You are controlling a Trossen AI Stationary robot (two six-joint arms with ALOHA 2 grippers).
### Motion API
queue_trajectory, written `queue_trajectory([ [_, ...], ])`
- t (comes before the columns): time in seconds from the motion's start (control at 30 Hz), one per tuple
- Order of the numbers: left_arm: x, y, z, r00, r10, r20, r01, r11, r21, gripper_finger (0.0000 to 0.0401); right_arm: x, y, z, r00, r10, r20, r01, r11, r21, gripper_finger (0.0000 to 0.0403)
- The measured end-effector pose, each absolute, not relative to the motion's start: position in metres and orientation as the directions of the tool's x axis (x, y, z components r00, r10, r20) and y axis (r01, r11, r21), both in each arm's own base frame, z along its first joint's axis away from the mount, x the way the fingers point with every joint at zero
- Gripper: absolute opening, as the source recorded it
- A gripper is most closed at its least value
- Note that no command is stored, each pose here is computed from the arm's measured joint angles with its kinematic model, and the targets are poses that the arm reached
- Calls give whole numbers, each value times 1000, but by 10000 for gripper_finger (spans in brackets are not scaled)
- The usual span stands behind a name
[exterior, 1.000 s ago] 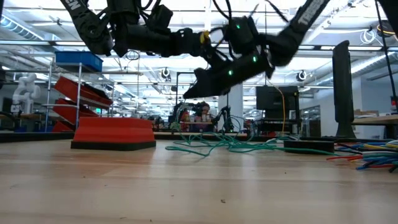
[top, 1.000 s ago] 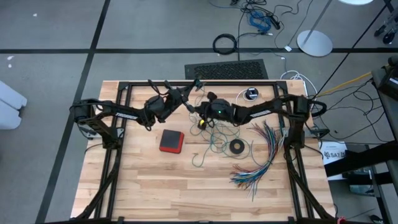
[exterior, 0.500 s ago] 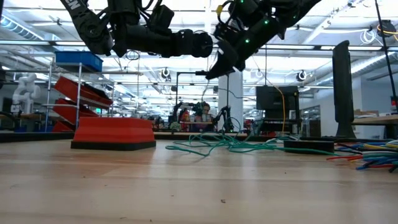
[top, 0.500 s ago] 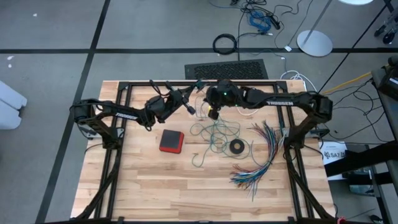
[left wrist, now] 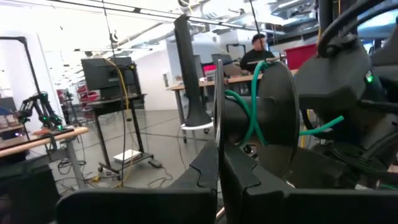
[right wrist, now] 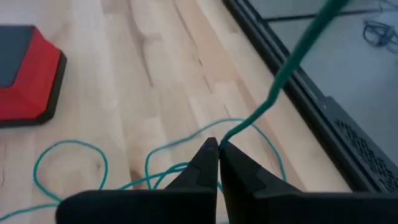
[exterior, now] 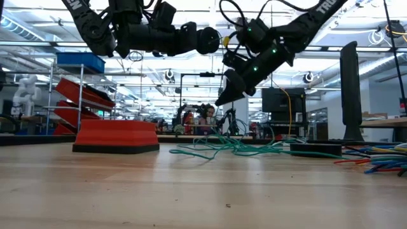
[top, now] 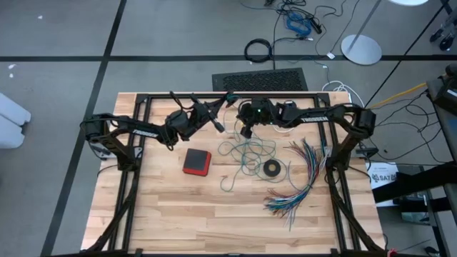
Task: Coiling cords
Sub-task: Coil the green wire cable on the spool
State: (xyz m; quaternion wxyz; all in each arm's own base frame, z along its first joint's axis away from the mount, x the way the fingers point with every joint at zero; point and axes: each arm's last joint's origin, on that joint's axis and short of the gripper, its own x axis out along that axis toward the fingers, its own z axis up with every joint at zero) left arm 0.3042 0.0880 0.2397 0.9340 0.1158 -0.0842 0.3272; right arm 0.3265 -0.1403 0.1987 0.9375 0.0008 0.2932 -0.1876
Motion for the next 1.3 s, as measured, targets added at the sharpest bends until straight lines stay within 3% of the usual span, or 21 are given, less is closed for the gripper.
queue_trajectory([
  [0.53,306,86,239,819,526,230,-562,816,134,2,310,-169,195,740,-395,-544,390,912,-130,0],
  [0.83,305,87,241,811,528,252,-563,821,92,2,314,-167,199,864,-262,-429,259,964,-66,1],
  [1.17,305,87,240,809,537,238,-569,817,92,2,299,-157,177,910,-267,-317,288,957,22,105],
  [1.3,305,87,240,809,538,238,-570,817,92,2,300,-150,181,924,-276,-265,289,957,12,128],
])
